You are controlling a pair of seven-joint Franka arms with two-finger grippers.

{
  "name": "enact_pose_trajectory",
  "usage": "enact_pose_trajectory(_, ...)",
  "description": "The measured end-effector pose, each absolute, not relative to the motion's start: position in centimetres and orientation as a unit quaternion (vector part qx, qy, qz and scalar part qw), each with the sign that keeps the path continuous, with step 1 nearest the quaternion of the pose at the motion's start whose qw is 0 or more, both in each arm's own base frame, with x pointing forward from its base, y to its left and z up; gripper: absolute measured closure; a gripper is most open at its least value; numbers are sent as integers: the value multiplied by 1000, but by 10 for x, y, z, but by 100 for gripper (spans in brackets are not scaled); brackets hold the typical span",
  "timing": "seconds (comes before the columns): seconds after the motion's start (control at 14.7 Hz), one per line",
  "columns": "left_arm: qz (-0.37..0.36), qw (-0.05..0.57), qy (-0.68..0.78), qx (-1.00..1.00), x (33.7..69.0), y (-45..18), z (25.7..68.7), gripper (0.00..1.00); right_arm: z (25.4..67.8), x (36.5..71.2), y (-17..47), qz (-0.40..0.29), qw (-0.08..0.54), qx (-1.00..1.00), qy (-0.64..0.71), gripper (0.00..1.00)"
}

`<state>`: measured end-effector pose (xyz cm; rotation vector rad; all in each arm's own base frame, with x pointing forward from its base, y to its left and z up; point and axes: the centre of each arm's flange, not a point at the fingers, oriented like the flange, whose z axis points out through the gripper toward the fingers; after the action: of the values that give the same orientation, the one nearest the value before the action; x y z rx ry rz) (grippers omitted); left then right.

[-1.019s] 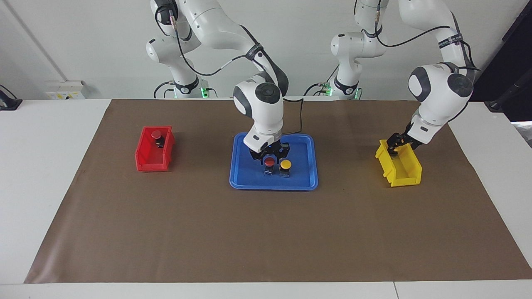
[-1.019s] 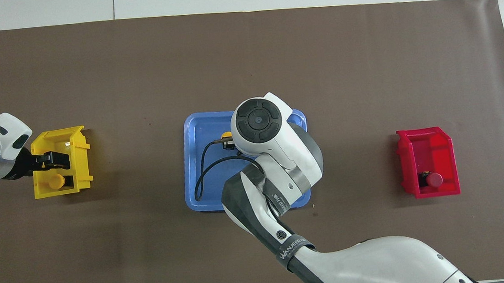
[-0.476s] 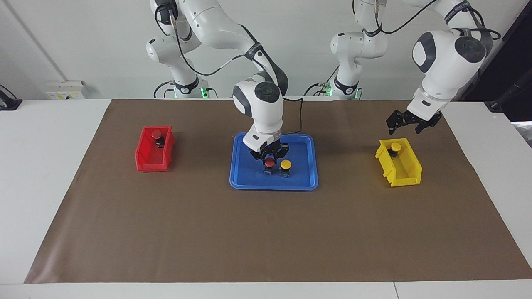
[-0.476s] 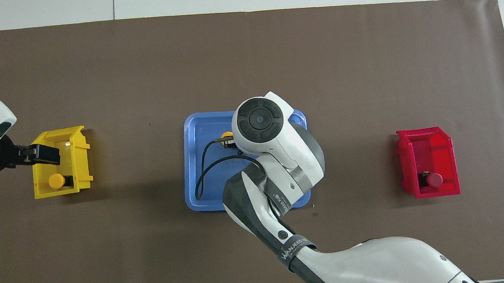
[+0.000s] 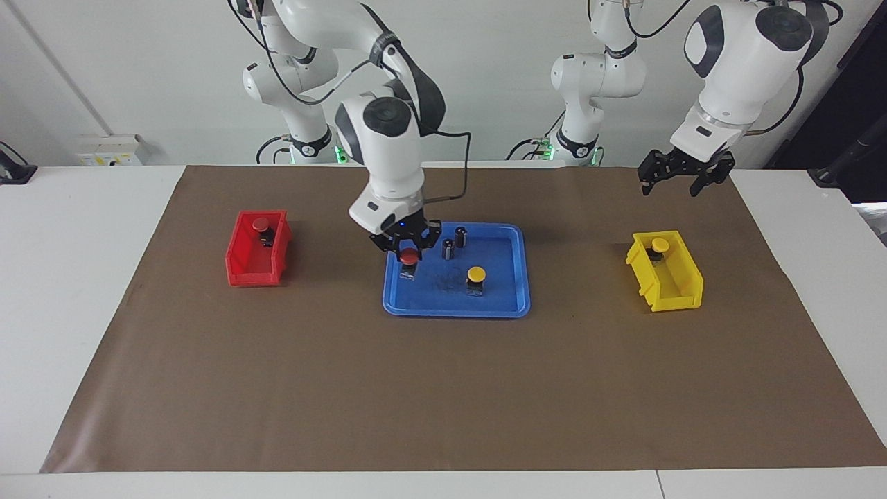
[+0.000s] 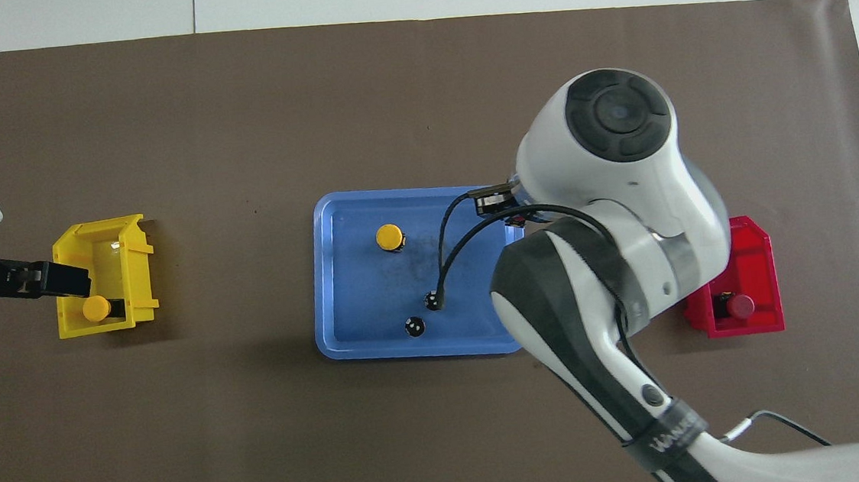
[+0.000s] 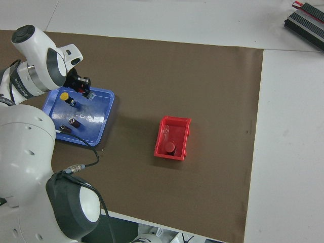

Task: Sort red and yellow buttons by color
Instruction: 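Drop the red button into the red bin while the left gripper reaches, then grasp the remaining yellow button with the left gripper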

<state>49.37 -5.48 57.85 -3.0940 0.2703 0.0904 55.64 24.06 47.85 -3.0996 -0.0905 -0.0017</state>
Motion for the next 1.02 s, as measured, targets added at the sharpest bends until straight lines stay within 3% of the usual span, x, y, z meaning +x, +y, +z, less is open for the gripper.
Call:
enact_pose_trajectory(0.2, 19, 17, 86, -996, 493, -54, 604, 0, 493, 538, 138, 1, 26, -998, -59, 59)
enact_pose_trajectory(0.54, 13, 14, 85, -996, 494, -56, 616, 0, 477, 487, -15, -4, 35, -994, -106, 59)
enact_pose_trajectory(0.75, 9, 4, 74, -997, 498, -86, 608, 0, 461, 475, -38, -6, 35, -992, -122, 59)
enact_pose_trajectory(1.02, 0, -1, 58, -998, 508, -181, 572, 0, 432, 465, -57, -14, 32, -991, -128, 59)
